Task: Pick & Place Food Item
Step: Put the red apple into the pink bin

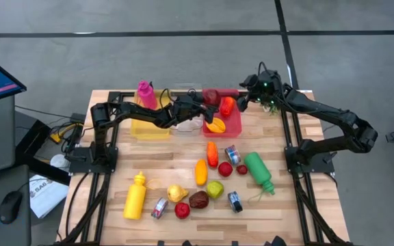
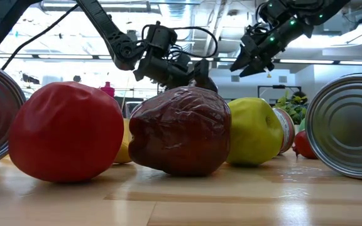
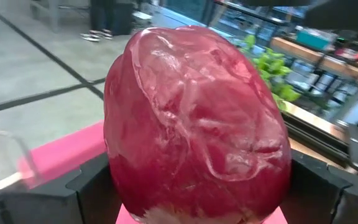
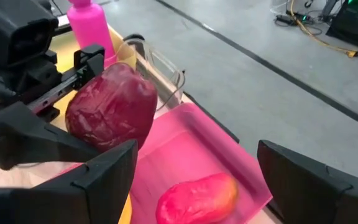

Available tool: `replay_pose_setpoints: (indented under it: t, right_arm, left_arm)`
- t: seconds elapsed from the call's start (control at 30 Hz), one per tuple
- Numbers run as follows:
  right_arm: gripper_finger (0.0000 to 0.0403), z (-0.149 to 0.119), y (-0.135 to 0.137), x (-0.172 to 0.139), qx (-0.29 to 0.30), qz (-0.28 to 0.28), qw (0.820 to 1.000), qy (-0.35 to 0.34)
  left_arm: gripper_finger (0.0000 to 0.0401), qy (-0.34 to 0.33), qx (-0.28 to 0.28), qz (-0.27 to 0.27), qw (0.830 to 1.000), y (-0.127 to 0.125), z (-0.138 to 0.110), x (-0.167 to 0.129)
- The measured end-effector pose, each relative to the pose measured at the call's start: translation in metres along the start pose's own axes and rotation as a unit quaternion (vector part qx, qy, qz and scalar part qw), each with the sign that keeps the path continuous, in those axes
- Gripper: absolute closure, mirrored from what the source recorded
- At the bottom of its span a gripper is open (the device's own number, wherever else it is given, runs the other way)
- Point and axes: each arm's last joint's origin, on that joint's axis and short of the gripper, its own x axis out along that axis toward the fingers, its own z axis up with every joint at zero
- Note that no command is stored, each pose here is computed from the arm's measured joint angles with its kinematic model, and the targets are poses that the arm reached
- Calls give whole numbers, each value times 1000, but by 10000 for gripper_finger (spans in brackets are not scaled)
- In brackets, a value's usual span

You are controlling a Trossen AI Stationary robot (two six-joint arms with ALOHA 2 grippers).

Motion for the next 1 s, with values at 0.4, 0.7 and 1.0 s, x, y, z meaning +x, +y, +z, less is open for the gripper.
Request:
replay_pose_setpoints:
  t: [0.4,0.7,1.0]
  right_arm:
    - [77,-1,-6,20,2,-9,1000,-14]
    - [77,6,0,22,16,0,999,-51]
    - [77,13,2,20,23,5,996,-87]
  left_arm:
    - [72,-4,0,14,1000,1,0,0]
    - [72,-4,0,12,1000,-1,0,0]
    - [72,-3,1,8,1000,-3,-1,-1]
